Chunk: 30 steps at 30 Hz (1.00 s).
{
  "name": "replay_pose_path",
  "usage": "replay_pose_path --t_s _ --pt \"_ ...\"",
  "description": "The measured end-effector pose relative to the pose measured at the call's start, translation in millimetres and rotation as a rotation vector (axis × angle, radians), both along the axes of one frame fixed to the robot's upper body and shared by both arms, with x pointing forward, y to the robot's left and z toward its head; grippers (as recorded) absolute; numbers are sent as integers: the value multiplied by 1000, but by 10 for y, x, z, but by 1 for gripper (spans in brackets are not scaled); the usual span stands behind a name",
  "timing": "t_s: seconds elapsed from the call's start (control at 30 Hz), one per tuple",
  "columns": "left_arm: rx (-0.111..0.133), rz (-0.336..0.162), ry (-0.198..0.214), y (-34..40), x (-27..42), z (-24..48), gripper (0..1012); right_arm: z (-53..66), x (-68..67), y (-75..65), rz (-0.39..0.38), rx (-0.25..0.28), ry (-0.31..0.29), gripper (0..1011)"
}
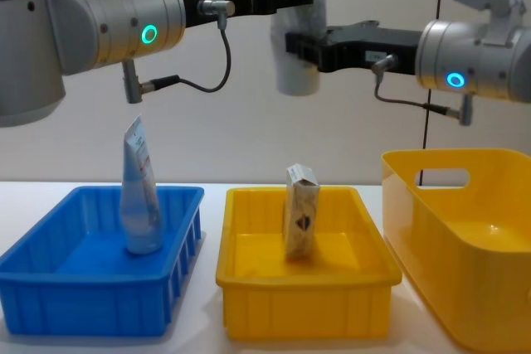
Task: Bimanual collaborative sorting of washing and personal care products
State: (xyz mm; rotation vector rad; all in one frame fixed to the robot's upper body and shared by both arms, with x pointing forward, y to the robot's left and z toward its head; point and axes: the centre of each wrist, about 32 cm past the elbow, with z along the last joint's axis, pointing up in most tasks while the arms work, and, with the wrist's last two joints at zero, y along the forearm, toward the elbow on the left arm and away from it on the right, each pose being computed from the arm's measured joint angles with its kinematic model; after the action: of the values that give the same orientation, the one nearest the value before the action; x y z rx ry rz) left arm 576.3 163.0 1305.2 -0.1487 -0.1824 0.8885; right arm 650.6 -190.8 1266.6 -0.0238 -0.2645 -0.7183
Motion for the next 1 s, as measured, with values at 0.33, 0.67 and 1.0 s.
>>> replay_pose_path --t_s 0.33,0.67,1.0 --pt "0 0 0 0 0 0 1001 28 -113 -120 -140 3 -12 166" --pt "0 0 0 0 0 0 1001 60 -280 -267 -290 -3 -25 166" --pt "0 0 0 0 0 0 1001 84 -492 -430 -446 -11 -32 158"
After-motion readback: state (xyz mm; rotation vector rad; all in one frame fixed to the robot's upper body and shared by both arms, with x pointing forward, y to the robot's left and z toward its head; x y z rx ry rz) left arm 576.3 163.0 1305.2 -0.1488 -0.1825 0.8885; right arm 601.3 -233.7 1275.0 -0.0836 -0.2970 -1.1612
